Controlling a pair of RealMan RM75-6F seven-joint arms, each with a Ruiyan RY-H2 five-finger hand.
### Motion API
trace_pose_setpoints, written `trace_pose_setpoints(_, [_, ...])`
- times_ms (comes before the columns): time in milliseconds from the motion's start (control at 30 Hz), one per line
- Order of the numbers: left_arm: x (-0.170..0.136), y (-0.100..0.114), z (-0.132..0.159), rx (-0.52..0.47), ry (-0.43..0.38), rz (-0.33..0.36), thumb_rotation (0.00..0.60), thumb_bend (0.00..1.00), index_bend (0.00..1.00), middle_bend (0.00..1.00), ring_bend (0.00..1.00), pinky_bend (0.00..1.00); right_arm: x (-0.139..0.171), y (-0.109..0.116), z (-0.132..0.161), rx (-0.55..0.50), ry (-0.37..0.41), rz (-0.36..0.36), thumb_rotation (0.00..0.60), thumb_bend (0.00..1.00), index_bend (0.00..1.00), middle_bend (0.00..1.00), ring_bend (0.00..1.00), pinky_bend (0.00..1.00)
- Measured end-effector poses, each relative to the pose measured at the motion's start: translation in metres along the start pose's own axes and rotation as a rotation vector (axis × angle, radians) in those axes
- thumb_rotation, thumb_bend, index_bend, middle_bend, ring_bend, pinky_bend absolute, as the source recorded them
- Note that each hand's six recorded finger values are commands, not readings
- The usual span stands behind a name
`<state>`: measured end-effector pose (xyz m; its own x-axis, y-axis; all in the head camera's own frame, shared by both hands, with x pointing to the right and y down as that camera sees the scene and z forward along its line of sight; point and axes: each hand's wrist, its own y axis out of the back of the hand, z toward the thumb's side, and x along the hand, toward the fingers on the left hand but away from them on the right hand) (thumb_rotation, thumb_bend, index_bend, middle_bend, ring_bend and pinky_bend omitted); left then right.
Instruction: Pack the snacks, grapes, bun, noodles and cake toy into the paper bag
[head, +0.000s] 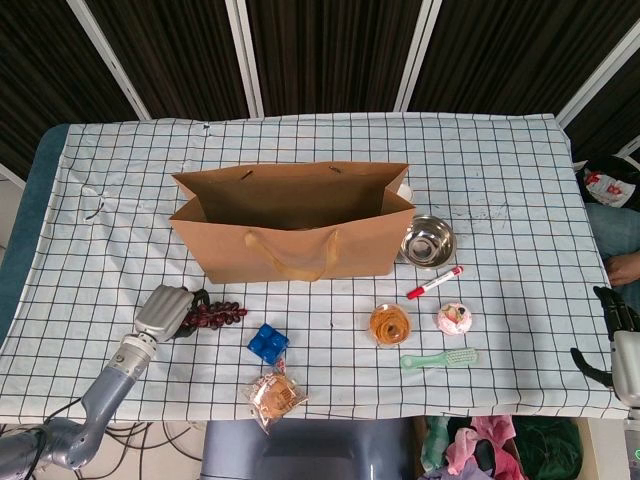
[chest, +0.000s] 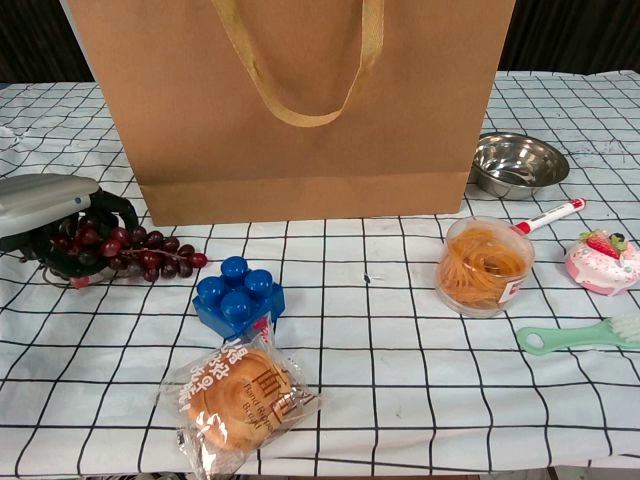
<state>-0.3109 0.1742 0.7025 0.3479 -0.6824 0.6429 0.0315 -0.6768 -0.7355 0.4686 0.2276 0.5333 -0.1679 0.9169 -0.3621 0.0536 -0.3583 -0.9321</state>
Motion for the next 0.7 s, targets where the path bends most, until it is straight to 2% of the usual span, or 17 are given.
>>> trace_pose_setpoints(133, [-0.005, 0.012, 0.001, -0.009, -0.004, 0.043, 0.600, 0.58, 0.51, 0.63, 0.50, 0.62, 0.000, -0.001, 0.001, 0.001, 0.004, 0.006, 0.600, 0.19, 0.09, 0.09, 0.20, 0.25])
trace_pose_setpoints(233, [-0.008, 0.019, 0.000, -0.010, -0.007, 0.071, 0.600, 0.60, 0.55, 0.64, 0.51, 0.62, 0.000, -0.002, 0.002, 0.002, 0.007, 0.011, 0.600, 0.19, 0.08, 0.09, 0.20, 0.25])
trace_pose_setpoints(367, [-0.010, 0.020, -0.001, -0.011, -0.006, 0.077, 0.600, 0.61, 0.59, 0.66, 0.52, 0.62, 0.001, -0.003, 0.002, 0.003, 0.008, 0.019, 0.600, 0.19, 0.08, 0.09, 0.20, 0.25])
trace_pose_setpoints(567, [-0.009, 0.021, 0.001, -0.017, -0.013, 0.098, 0.600, 0.61, 0.60, 0.67, 0.53, 0.62, 0.001, -0.004, 0.001, 0.003, 0.003, 0.031, 0.600, 0.19, 0.08, 0.09, 0.20, 0.25])
trace_pose_setpoints(700, [-0.010, 0.026, 0.005, -0.034, -0.031, 0.136, 0.600, 0.61, 0.60, 0.67, 0.53, 0.62, 0.000, -0.003, 0.000, 0.002, -0.002, 0.028, 0.600, 0.19, 0.08, 0.09, 0.20, 0.25])
